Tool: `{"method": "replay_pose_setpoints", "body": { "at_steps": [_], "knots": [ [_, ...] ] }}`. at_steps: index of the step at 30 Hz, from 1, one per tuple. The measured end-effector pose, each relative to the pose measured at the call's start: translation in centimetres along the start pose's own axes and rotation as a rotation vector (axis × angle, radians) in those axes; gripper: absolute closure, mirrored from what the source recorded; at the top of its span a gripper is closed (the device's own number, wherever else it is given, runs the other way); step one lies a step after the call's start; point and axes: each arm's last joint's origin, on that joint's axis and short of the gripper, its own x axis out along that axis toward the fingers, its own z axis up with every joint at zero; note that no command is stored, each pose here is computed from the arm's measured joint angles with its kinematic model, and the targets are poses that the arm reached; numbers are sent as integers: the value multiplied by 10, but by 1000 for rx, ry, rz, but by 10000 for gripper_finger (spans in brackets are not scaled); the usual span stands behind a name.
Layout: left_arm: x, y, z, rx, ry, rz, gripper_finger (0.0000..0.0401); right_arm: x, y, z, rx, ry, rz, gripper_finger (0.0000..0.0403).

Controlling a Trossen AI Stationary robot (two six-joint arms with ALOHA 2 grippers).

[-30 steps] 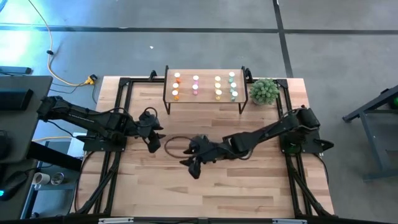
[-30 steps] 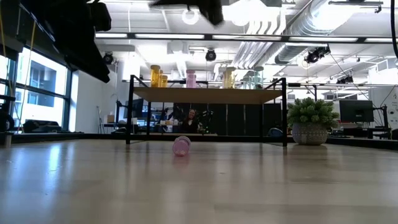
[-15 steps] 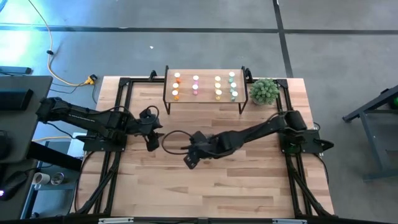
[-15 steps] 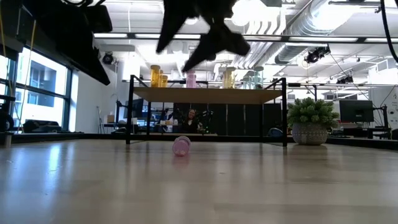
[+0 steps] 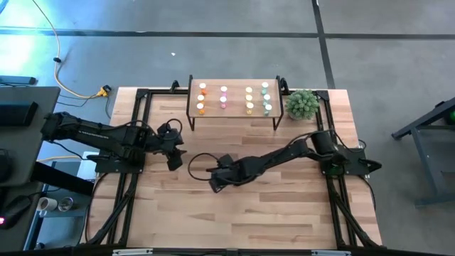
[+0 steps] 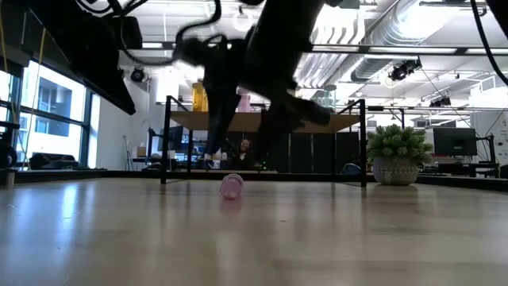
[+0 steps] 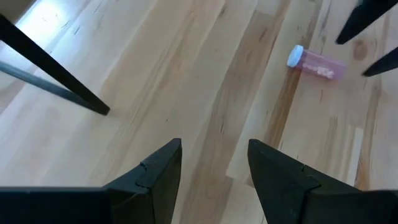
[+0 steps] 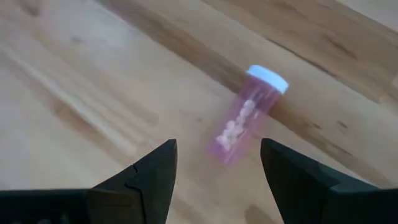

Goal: Pick and place medicine bottles onto shelf by color
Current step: Put the pink pill bottle on the shelf aligned with the other pink pill bottles

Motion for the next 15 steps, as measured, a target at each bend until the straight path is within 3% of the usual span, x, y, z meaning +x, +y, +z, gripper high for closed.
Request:
{"method": "replay_pose_setpoints", "body": {
  "at_steps": [11,15],
  "knots": [
    [0,1,1,-4,-10,25,229,35,-12,1,52,50,-86,181],
    [0,1,1,-4,-10,24,229,38,-13,0,52,69,-87,200]
  ]
}}
